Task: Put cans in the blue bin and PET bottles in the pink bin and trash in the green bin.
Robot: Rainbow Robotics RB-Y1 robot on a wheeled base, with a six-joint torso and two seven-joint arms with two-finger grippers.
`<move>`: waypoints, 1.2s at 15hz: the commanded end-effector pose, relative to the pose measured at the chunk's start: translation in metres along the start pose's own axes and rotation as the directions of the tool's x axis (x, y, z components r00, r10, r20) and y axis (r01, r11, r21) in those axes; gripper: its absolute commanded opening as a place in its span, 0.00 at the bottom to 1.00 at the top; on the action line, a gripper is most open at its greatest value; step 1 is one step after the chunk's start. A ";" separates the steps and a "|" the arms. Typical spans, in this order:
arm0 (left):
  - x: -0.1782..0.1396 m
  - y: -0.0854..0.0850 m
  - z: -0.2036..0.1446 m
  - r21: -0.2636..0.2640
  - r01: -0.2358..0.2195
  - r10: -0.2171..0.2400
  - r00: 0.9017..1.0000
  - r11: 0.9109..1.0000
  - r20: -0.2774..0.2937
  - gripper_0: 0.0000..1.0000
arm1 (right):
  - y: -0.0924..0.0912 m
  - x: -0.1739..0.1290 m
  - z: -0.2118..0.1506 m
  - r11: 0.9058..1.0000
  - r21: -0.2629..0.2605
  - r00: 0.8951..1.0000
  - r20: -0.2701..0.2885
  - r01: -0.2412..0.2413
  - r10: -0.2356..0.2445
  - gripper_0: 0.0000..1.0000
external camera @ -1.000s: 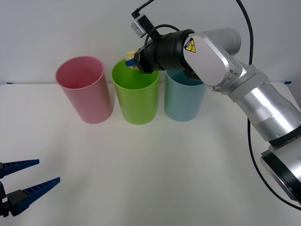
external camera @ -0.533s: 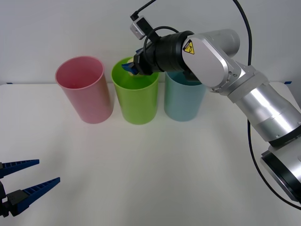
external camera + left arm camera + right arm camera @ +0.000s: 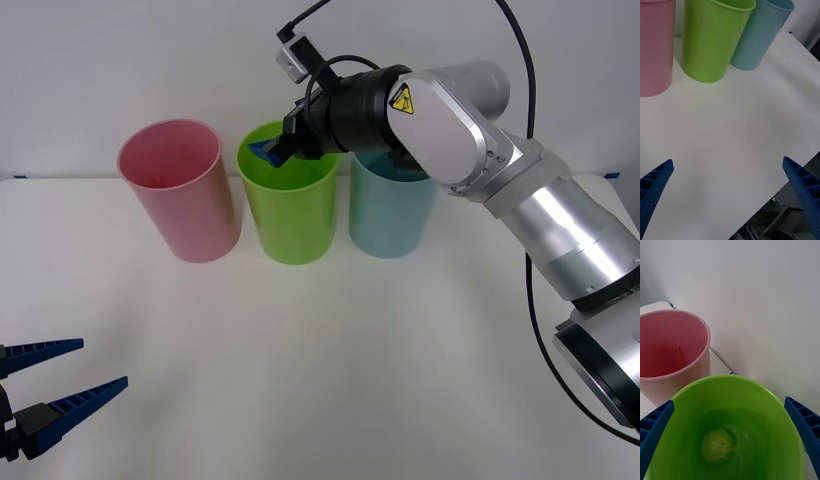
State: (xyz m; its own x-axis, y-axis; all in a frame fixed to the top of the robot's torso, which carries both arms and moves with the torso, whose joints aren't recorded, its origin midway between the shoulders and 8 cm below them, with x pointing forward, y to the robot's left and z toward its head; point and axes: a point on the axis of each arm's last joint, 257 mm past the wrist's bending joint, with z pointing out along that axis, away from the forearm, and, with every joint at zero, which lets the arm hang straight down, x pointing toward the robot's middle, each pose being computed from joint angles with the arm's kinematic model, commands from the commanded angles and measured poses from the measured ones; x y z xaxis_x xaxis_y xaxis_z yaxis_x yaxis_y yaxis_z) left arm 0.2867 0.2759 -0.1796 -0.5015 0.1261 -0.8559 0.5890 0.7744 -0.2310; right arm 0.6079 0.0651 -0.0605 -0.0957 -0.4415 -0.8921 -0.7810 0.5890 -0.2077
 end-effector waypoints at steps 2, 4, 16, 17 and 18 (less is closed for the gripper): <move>0.000 0.000 0.000 0.000 0.000 0.000 1.000 1.000 0.000 1.00 | -0.009 -0.027 -0.015 1.000 -0.004 0.997 0.071 -0.028 0.028 1.00; 0.000 0.000 0.000 0.000 0.000 0.000 1.000 1.000 0.000 1.00 | -0.014 -0.043 -0.030 0.999 -0.014 0.993 0.112 -0.030 0.032 1.00; 0.000 0.000 0.000 0.000 0.000 0.000 1.000 1.000 0.000 1.00 | -0.010 0.035 -0.225 1.000 0.000 0.973 0.231 -0.027 0.026 1.00; 0.000 0.000 0.000 0.000 0.000 0.000 1.000 1.000 0.000 1.00 | -0.004 0.056 -0.238 1.000 0.002 0.973 0.229 -0.017 0.016 1.00; 0.000 0.000 0.000 0.000 0.000 0.000 1.000 1.000 0.000 1.00 | 0.001 0.073 -0.250 1.000 0.012 0.975 0.220 -0.004 0.001 1.00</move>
State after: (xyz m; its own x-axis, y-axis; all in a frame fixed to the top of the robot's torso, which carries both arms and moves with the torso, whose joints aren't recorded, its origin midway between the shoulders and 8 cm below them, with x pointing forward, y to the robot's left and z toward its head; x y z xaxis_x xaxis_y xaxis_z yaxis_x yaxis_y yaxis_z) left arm 0.2867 0.2759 -0.1796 -0.5015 0.1261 -0.8559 0.5890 0.7744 -0.2310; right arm 0.4559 -0.1268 -0.0174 0.0362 -0.2700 -0.9622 -0.7759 0.5991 -0.1974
